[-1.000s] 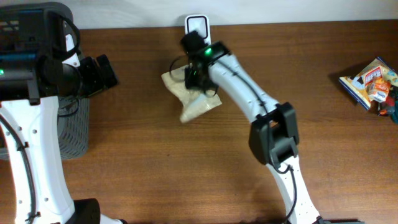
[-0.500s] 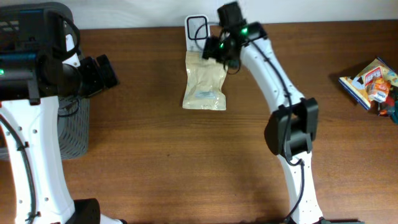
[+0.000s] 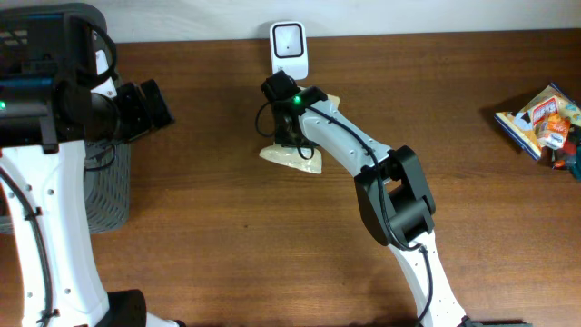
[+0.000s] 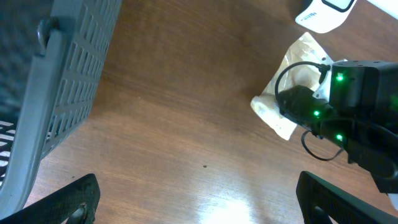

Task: Scan the item barcode

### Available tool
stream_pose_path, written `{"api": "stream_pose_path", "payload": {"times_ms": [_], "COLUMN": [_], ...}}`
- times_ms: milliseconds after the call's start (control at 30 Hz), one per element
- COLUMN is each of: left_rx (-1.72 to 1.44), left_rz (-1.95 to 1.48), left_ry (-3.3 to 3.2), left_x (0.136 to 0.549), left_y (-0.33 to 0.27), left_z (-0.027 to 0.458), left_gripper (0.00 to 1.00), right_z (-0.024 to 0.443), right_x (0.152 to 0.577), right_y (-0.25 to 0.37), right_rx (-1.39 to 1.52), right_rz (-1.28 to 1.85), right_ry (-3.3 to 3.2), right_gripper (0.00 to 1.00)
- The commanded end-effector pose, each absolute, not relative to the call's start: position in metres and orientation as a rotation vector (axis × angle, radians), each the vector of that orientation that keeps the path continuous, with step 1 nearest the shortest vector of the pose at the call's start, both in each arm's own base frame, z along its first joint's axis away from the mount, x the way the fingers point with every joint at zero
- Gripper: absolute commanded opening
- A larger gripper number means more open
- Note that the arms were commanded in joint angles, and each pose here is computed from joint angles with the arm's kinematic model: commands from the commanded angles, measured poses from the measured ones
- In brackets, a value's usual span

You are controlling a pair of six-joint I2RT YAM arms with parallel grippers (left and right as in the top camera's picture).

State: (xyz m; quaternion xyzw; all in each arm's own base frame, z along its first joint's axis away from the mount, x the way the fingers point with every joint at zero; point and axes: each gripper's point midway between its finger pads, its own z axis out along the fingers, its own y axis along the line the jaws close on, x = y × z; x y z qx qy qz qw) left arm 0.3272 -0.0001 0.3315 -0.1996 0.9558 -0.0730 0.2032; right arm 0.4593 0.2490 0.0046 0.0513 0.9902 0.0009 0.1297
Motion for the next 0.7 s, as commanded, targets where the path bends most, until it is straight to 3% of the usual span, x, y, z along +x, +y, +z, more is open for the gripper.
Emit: {"api": "stream_pose_path", "payload": {"times_ms": [0, 267, 400, 667], "left_rx": [-0.566, -0.565, -0.565, -0.565], "left_rz": [-0.203, -0.203, -0.203, -0.203], "left_ry": [2.660, 2.660, 2.660, 2.660], "left_x": [0.326, 0.326, 0.326, 0.326], "left_y": [-0.001, -0.001, -0.001, -0.001], "left_z": [0.333, 0.333, 0.333, 0.333], "left_gripper": [0.99, 0.99, 0.99, 0.99], "right_z": [-0.061, -0.021, 0.005, 0.137], "right_x": [0.420, 0.427, 0.435, 0.511], "right_y": [0.218, 0.218, 0.244, 0.260], "right_rx": [0.193, 0.199, 0.110, 0.011], "right_rz": [-0.214, -0.209, -0.013, 0.251], "right_ry": [3.046, 3.052, 3.057, 2.703], "right_gripper": [0.04, 0.04, 0.04, 0.04]}}
